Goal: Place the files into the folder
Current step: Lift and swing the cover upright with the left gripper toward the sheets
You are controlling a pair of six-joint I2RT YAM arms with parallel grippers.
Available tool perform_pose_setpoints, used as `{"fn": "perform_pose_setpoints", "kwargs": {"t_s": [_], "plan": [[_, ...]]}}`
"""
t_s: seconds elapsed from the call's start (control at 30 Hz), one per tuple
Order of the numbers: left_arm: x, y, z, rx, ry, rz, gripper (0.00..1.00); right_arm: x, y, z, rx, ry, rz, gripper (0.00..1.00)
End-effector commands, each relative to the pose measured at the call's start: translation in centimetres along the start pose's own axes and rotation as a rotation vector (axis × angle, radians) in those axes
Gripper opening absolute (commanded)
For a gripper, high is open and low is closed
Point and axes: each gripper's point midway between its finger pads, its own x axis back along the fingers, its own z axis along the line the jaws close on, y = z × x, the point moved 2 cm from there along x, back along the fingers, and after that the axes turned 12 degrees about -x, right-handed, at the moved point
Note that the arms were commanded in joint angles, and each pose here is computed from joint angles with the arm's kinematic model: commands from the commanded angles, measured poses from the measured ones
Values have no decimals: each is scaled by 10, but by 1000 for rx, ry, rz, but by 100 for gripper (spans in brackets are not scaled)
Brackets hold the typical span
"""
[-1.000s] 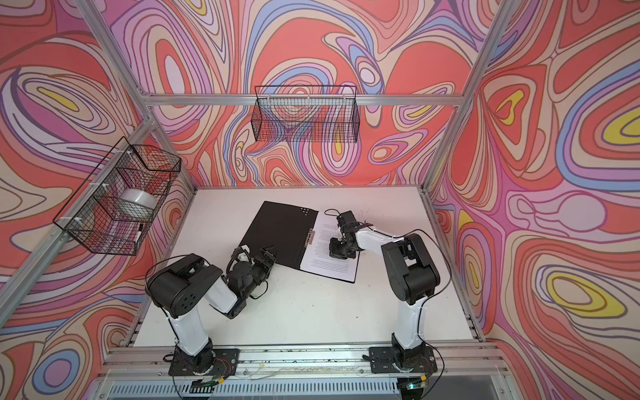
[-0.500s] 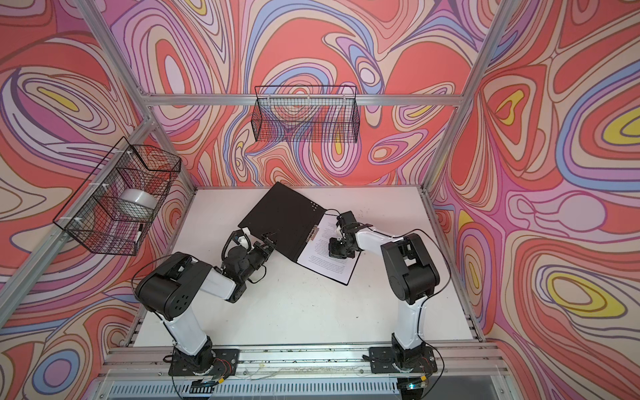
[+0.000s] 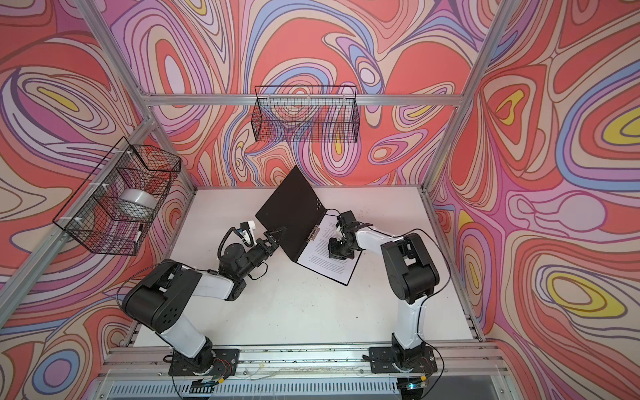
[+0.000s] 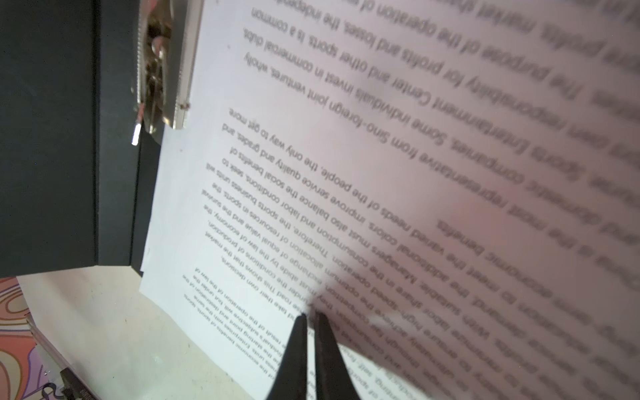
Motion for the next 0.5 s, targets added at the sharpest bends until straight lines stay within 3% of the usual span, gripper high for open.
{"fn": "perform_pose_setpoints", "kwargs": {"t_s": [0.0,0.1,0.13,0.27,0.37,0.47], "plan": [[0,-10,-31,-73,-80,67,100,15,5,5,-58,-9,-10,13],[0,-24,-45,-109,-93,117,100,53,24,-6,-174,10,-139,27],[-1,-31,-51,-118,-100,140,100,85,33,-9,-233,54,-230,33],[-17,-55,-79,-173,-136,221,100,163,47,-40,-366,143,-436,66],[-29,-79,-88,-170,-160,280,100,190,51,-58,-379,69,-473,77],[-43,-105,-93,-123,-195,337,100,207,54,-82,-448,101,-525,85]]}}
